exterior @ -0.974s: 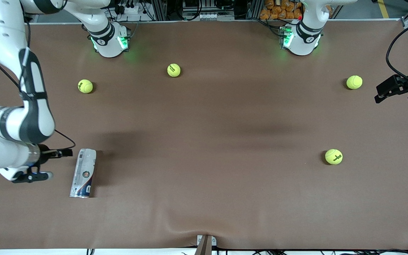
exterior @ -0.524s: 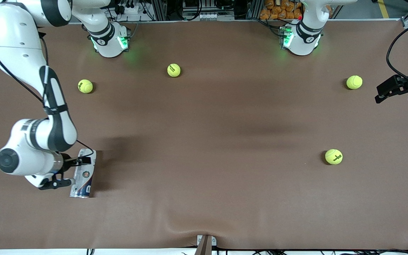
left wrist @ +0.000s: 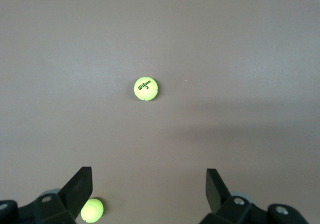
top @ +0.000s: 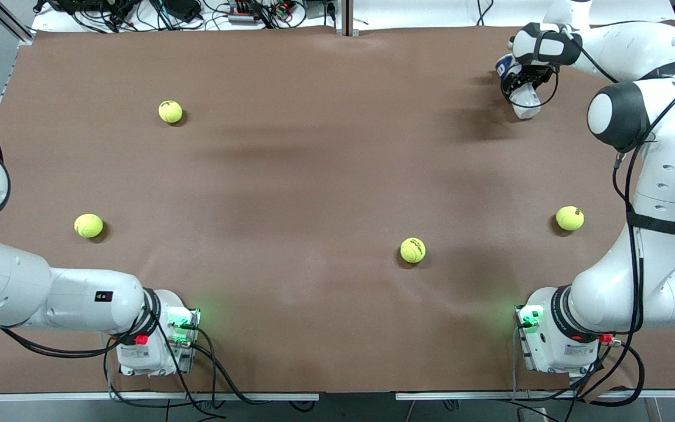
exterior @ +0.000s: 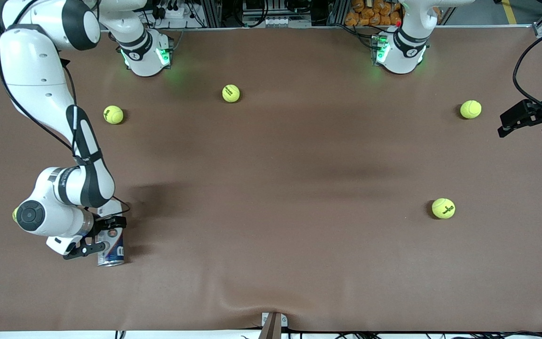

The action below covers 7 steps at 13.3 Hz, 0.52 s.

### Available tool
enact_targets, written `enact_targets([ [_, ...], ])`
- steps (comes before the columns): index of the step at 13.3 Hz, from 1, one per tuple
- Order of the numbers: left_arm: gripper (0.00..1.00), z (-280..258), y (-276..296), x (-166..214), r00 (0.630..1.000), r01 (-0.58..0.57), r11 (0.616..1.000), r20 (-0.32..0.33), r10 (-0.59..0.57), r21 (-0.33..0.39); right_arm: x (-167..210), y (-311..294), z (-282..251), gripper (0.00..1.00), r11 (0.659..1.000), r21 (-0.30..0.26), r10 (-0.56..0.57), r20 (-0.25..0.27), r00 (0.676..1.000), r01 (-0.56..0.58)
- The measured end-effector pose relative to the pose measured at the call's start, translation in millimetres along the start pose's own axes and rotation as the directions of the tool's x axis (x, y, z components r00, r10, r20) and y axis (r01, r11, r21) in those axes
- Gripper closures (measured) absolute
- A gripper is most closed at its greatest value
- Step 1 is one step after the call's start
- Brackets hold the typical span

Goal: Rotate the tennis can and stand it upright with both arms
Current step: 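Lower the right gripper and grasp the can around its body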

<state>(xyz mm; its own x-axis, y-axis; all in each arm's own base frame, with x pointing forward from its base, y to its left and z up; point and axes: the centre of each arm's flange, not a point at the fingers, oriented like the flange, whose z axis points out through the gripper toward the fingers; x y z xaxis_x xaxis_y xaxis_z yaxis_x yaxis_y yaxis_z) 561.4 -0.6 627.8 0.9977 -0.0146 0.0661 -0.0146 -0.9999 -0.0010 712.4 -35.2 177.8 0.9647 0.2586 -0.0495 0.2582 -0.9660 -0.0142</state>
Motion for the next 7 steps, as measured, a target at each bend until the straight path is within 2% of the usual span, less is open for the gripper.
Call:
enact_targets([
  [6, 0.00, 0.0, 0.1, 0.0, 1.000, 0.000, 1.000, 0.000, 0.000, 0.000, 1.5, 0.6, -1.9, 0.00, 1.000, -0.001, -0.025, -0.006, 1.000, 0.025],
  [7, 0.00, 0.0, 0.2, 0.0, 1.000, 0.000, 1.000, 0.000, 0.000, 0.000, 1.7, 0.2, -2.2, 0.07, 1.000, 0.000, -0.028, -0.005, 1.000, 0.028],
])
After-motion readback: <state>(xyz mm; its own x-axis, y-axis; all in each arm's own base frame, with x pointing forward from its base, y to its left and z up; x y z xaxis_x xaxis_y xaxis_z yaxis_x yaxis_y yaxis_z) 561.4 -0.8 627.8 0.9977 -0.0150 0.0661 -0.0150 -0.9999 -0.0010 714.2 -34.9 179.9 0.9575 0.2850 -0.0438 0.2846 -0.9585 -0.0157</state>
